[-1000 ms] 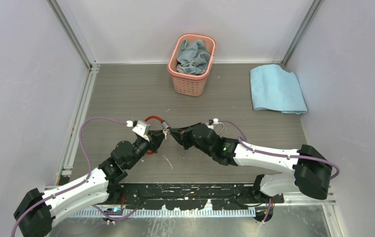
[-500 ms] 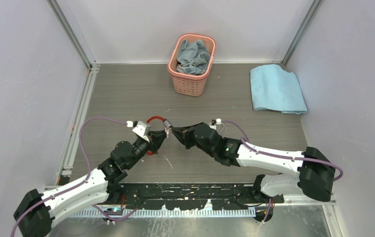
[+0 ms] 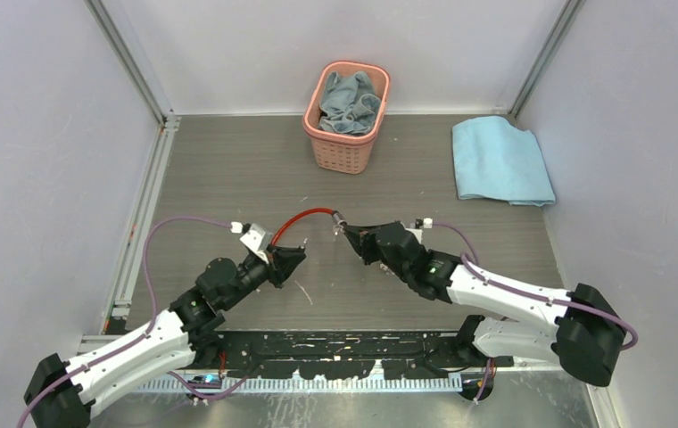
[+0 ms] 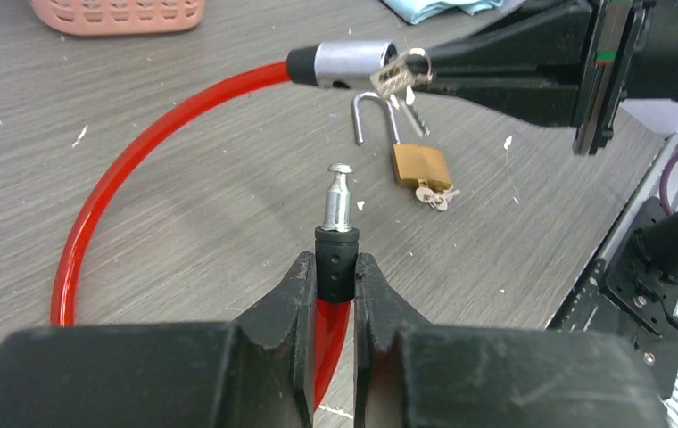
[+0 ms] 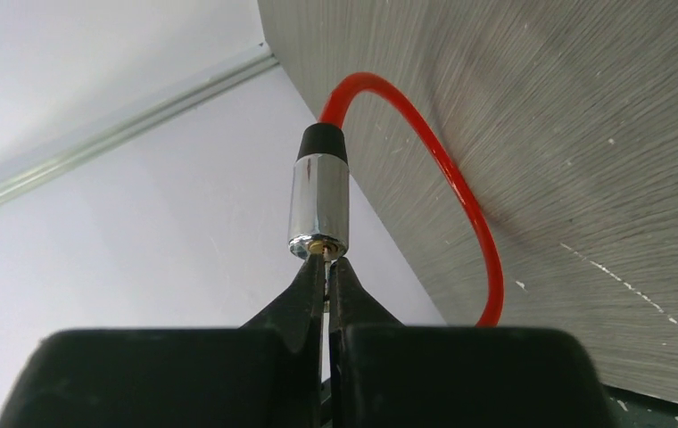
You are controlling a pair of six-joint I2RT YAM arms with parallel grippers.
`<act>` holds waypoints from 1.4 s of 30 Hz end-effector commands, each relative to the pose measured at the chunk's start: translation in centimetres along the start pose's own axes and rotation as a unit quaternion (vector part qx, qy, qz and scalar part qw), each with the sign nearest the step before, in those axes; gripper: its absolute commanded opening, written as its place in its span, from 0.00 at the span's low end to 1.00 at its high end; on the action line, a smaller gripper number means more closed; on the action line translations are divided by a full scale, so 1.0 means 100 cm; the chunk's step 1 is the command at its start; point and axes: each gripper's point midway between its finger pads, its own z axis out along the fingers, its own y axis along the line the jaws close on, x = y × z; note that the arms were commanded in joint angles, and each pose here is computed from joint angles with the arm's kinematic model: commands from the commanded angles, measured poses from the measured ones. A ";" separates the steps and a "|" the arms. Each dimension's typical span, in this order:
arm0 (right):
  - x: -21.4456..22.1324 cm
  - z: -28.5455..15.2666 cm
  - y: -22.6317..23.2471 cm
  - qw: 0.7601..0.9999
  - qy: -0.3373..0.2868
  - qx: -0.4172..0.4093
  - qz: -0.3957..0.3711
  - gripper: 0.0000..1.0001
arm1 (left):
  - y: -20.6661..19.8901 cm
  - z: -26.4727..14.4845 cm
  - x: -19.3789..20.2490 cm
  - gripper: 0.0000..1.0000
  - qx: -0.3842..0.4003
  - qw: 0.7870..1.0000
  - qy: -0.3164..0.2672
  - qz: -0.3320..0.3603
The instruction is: Unlock with the key
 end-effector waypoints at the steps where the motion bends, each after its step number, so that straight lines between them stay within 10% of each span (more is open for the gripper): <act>1: -0.022 -0.014 0.027 0.998 -0.029 -0.047 0.008 0.01 | -0.008 -0.001 -0.006 0.00 0.010 1.000 0.001 -0.019; 28: -0.121 -0.047 -0.039 0.980 -0.172 -0.029 -0.100 0.01 | 0.001 -0.018 0.069 0.01 -0.043 0.976 0.202 -0.076; 42: -0.152 -0.011 -0.037 0.968 -0.192 0.019 -0.159 0.01 | 0.028 -0.032 0.084 0.44 -0.147 0.947 0.274 -0.082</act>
